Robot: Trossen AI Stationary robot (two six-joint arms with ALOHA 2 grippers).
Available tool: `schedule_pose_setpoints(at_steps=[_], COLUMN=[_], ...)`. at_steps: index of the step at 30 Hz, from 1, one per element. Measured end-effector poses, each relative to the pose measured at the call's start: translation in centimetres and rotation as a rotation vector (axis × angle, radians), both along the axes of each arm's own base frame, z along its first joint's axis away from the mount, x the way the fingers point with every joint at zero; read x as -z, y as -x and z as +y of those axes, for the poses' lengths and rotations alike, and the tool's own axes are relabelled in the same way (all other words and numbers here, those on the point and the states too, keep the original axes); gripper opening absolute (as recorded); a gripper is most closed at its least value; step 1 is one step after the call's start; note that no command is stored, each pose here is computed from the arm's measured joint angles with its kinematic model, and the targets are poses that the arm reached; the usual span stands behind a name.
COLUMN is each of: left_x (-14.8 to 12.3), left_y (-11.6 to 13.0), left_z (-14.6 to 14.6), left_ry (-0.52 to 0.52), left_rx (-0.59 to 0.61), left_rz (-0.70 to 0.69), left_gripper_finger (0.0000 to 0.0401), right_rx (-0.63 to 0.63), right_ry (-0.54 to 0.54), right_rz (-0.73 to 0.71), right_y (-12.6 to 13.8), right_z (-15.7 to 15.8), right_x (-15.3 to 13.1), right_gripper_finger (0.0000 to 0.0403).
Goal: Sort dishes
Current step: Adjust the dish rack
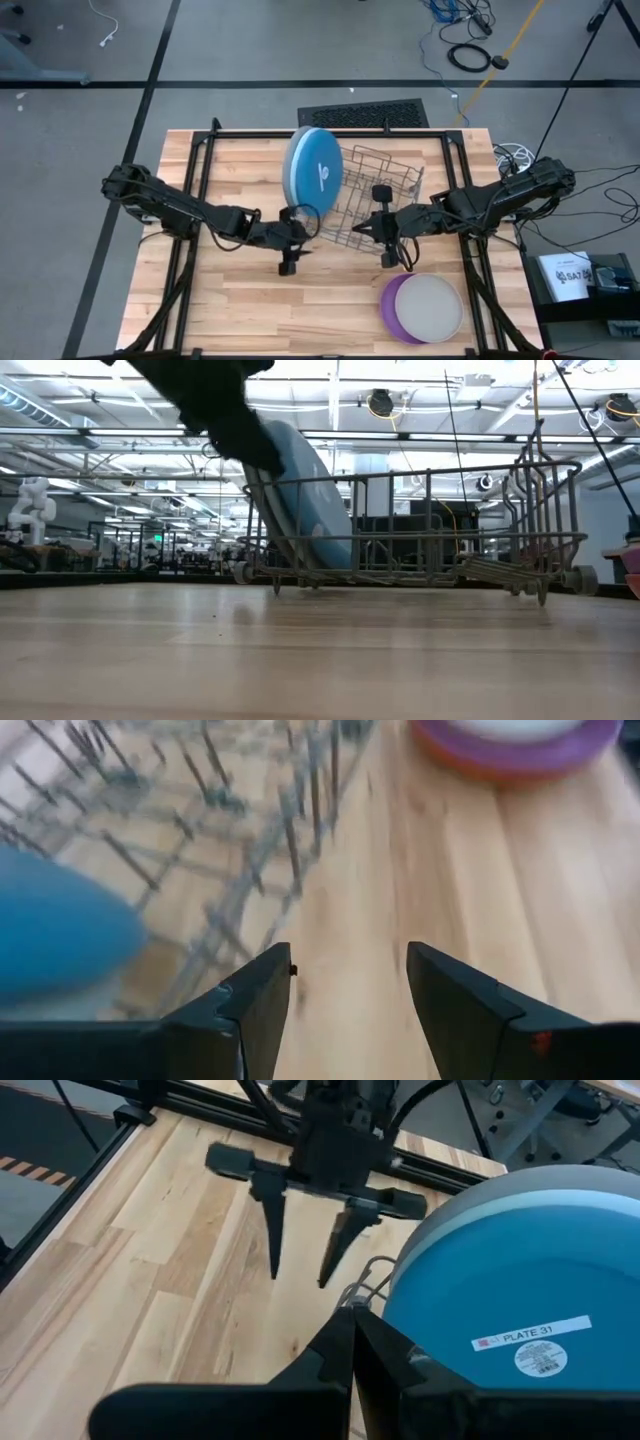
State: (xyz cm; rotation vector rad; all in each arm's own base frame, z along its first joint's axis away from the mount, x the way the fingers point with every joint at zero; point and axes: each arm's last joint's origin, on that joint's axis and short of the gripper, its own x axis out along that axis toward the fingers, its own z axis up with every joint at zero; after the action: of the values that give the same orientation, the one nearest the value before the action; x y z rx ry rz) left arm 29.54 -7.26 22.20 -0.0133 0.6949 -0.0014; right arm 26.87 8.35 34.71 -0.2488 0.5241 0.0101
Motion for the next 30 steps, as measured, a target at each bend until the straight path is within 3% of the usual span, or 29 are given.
schedule_pose_setpoints(at_steps=[8,12,18,24,30], left_x=[-0.8,-2.2,-5.4,-9.1,-11.4], left_y=[0.0,0.0,0.0,0.3,1.3], left_z=[-1.0,-1.4,-2.6,-3.7,-4.4], left_ry=[-0.012,-0.025,-0.062,-0.088,-0.106], left_rx=[0.016,0.026,0.091,0.141,0.109], left_rz=[-0.076,-0.157,-0.257,-0.369,-0.439], left_gripper_finger=[0.0203,0.0203,0.0203,0.0203,0.0203], right_rx=[0.026,0.065,0.089,0.176,0.215], right_ry=[-0.024,-0.039,-0.093,-0.166,-0.233], right_rz=[0.033,0.105,0.282,0.348,0.434], right_y=[0.1,-0.8,-2.8,-4.2,-4.8], right_z=[0.1,0.4,0.7,-0.8,-2.0], right_x=[0.4,2.0,5.6,7.4,8.7], right_gripper_finger=[0.0,0.001,0.0073,0.0152,0.0168])
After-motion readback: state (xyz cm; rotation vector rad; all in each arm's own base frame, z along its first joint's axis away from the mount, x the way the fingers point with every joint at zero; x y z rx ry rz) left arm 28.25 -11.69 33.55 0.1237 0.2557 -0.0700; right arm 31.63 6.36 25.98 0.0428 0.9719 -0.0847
